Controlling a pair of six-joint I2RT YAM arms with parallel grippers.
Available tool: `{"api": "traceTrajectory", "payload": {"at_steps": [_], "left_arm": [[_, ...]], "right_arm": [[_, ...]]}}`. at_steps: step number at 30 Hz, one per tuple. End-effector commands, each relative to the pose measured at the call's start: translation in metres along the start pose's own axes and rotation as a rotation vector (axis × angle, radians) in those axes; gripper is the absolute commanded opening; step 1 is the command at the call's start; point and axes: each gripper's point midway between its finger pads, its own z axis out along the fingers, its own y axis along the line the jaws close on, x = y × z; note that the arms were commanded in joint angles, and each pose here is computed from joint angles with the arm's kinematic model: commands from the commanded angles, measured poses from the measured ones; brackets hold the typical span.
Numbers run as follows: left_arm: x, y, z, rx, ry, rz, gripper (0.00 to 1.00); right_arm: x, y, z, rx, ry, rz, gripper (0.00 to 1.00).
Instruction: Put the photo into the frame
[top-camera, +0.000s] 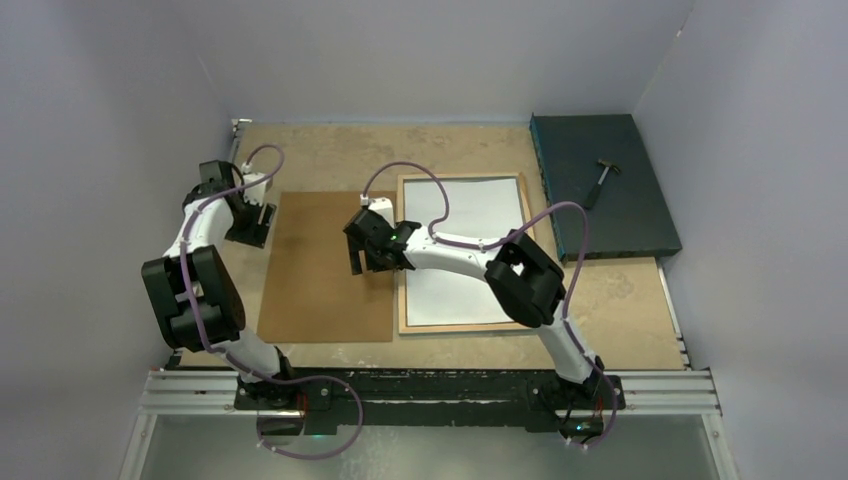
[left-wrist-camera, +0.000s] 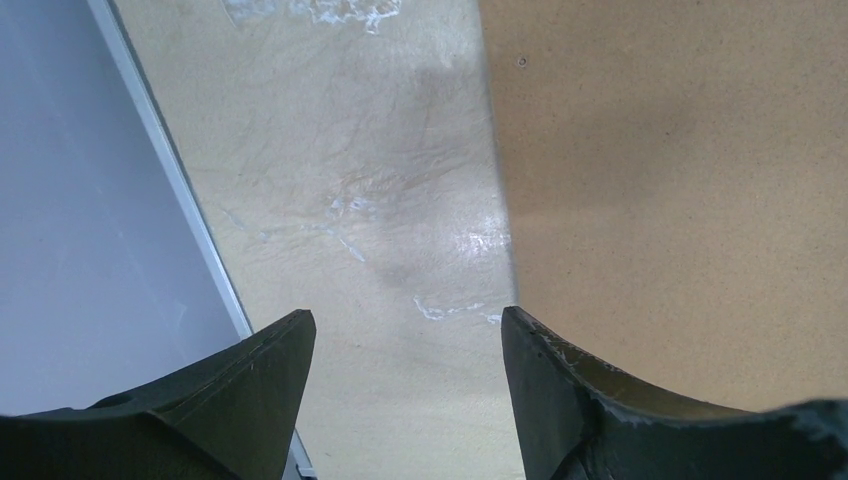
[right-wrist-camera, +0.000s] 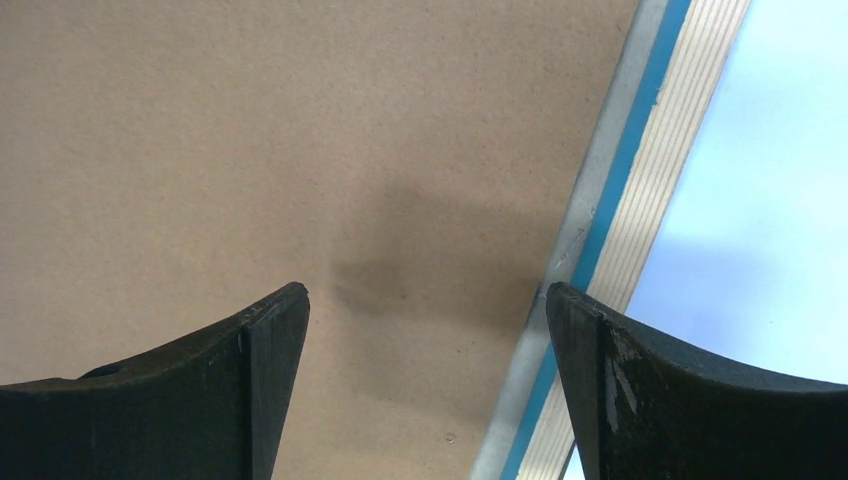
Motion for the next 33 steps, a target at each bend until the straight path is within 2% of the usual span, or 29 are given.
{"api": "traceTrajectory", "payload": {"at_steps": [1,12,20,25,33], "left_arm": [[-0.002,0.002,0.0,-0.013,-0.039,0.025,0.68],[0.02,0.022,0.021,-0.116,-0.014,0.055,0.67],[0.041,-0.012,0.052,0.027,0.024,0.006,0.65],[0.044,-0.033,0.058,0.101,0.027,-0.002,0.65],[0.053,-0.055,0.07,0.173,0.049,-0.016,0.62]], "right_arm": [[0.013,-0.019,0.004,0.111,0.035,-0.02,0.92],[0.026,-0.007,0.016,0.1,0.094,0.017,0.94],[0.016,-0.001,0.012,0.017,0.111,0.111,0.96],[0.013,0.003,0.011,-0.122,0.152,0.239,0.96],[-0.02,0.047,-0.022,-0.513,0.138,0.394,0.94]]}}
